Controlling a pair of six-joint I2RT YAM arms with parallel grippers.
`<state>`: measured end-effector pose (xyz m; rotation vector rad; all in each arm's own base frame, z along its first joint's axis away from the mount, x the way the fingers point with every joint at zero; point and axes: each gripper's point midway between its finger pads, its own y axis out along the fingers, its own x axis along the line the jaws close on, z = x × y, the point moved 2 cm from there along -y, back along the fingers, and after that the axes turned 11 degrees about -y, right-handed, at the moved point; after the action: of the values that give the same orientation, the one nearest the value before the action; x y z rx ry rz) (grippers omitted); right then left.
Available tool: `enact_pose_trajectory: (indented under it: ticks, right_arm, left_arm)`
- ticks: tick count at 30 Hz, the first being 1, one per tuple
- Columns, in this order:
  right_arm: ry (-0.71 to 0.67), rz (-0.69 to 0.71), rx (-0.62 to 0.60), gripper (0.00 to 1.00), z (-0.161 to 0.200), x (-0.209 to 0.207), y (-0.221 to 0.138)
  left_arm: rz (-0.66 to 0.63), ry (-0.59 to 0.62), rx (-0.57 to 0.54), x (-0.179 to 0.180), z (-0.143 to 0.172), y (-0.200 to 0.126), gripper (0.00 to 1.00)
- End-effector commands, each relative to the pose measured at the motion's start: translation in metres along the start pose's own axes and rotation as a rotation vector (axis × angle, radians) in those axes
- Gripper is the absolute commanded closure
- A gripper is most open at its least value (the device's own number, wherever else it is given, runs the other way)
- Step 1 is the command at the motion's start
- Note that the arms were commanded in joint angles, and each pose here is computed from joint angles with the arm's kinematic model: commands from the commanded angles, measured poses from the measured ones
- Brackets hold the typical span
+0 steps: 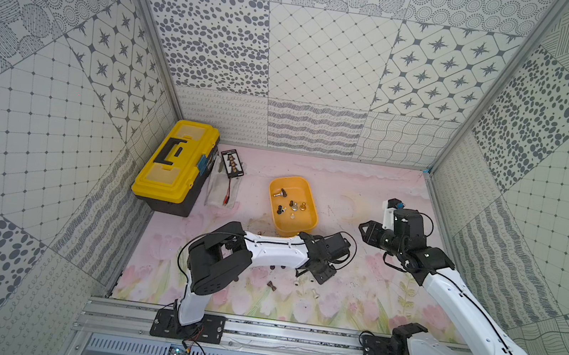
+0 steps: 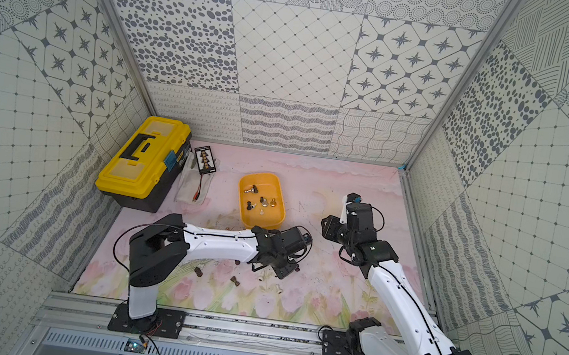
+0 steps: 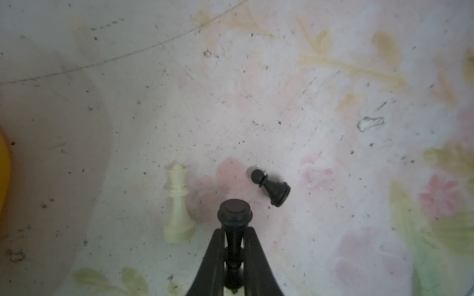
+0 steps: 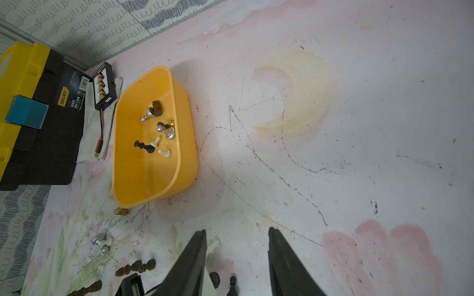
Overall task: Put the chess pieces into the storage box
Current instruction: Pick up the chess piece at the center of the board, then place the chess piece in the storage box.
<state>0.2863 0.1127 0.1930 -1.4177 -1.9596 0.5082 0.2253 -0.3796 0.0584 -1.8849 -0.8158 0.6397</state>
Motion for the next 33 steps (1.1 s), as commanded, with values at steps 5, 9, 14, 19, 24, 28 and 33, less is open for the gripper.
enact_pose_trajectory:
  ticks: [5,9,14,19,24,28,33]
  right_arm:
    - [0.006,-0.033,-0.015,0.54,-0.004,0.004,0.004]
    - [0.007,-0.041,-0.011,0.54,-0.003,0.006,0.004]
    - [0.002,-0.029,-0.026,0.53,-0.002,0.003,0.001]
    - [0.008,-0.046,0.006,0.53,0.002,0.005,0.01]
    - [0.012,-0.065,0.026,0.53,0.003,0.008,0.017]
    - [0.004,-0.061,0.037,0.53,0.002,0.008,0.019]
    - [0.005,-0.081,0.076,0.52,0.006,0.011,0.025]
  left_arm:
    - [-0.009,0.0,-0.132,0.004,-0.035,-0.041,1.0]
    - [0.032,-0.065,-0.214,0.014,-0.054,-0.072,1.0]
    - [0.034,-0.214,-0.271,0.062,-0.079,-0.102,1.0]
    - [-0.058,-0.33,-0.24,0.132,-0.091,-0.102,1.0]
    - [-0.167,-0.421,-0.206,0.203,-0.111,-0.081,1.0]
    - [-0.162,-0.498,-0.203,0.243,-0.131,-0.065,1.0]
    - [-0.189,-0.526,-0.198,0.273,-0.148,-0.034,0.97]
